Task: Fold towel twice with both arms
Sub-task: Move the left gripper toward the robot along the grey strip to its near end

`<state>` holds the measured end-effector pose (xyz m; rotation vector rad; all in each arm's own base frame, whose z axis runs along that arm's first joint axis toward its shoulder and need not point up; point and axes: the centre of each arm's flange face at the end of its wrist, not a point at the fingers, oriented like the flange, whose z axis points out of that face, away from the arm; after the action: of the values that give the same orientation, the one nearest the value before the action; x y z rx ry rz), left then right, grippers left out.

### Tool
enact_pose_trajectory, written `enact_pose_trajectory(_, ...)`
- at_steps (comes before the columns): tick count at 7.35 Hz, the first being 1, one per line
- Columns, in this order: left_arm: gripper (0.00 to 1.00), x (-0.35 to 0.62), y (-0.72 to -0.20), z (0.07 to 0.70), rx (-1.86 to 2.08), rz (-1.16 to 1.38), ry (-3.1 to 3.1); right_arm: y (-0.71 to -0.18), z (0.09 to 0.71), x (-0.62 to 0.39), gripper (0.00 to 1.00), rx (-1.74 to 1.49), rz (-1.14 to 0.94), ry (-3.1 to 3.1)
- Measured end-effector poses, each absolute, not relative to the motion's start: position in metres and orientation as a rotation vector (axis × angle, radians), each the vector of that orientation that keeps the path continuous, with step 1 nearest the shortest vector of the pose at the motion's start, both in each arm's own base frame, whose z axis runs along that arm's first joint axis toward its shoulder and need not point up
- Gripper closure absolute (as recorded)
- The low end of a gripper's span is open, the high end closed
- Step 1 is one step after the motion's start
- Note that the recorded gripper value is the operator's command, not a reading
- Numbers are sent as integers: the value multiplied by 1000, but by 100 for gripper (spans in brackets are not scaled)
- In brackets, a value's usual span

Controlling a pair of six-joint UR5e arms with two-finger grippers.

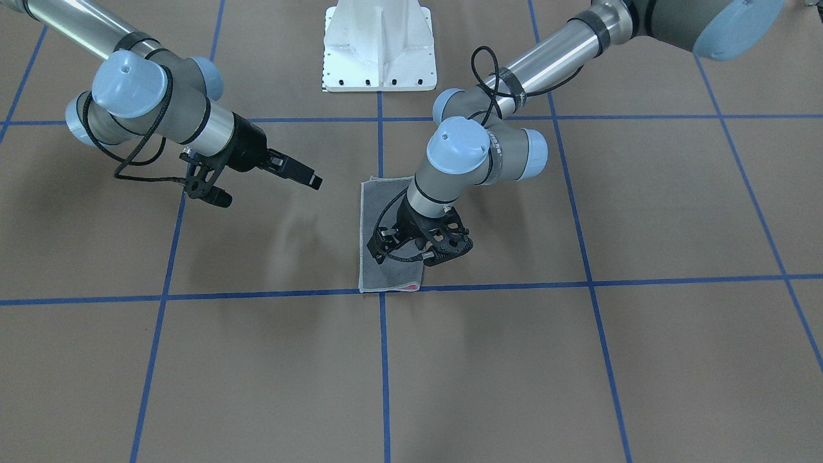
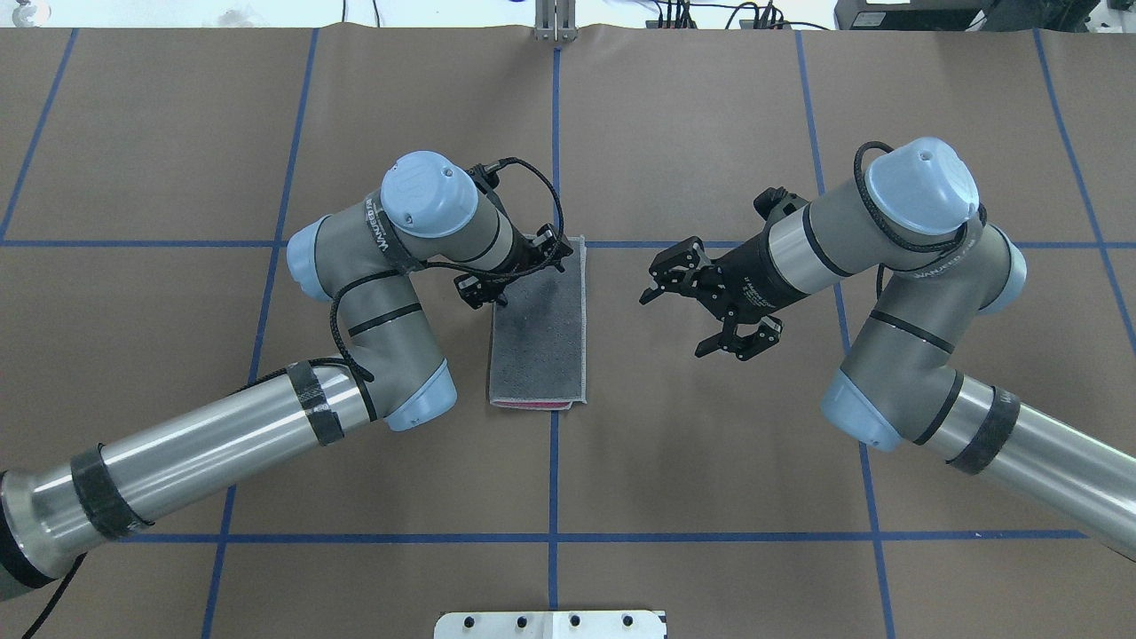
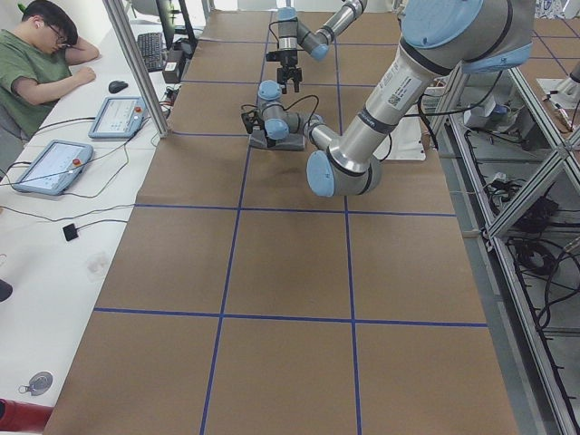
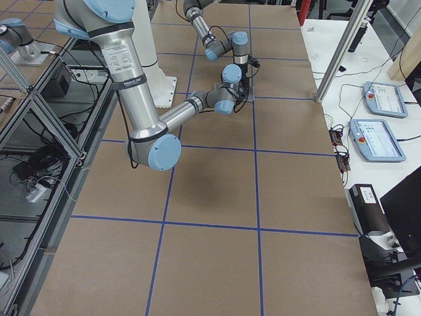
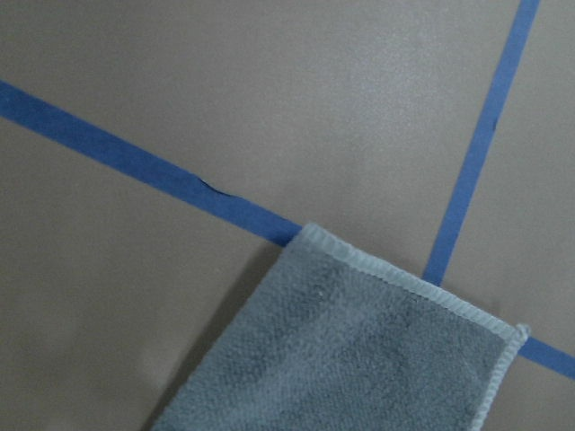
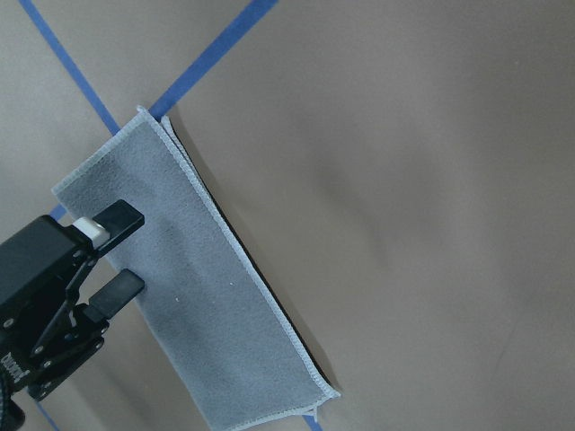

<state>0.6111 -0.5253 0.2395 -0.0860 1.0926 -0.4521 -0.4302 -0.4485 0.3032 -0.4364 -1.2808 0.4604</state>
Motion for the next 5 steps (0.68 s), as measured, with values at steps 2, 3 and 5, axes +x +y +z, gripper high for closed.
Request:
enact_pose_trajectory(2,0,609,-525,236,-85,-451,1099,-449,303,-430,1,-437,460,-1281)
enact_pose_trajectory(3,0,607,-525,230,-84,-448,1108,-448,304,-430,1,-437,461,-1280)
enact_pose_trajectory(5,0,599,-521,214,-97,-434,1136,-448,306,-429,1,-438,463,-1278)
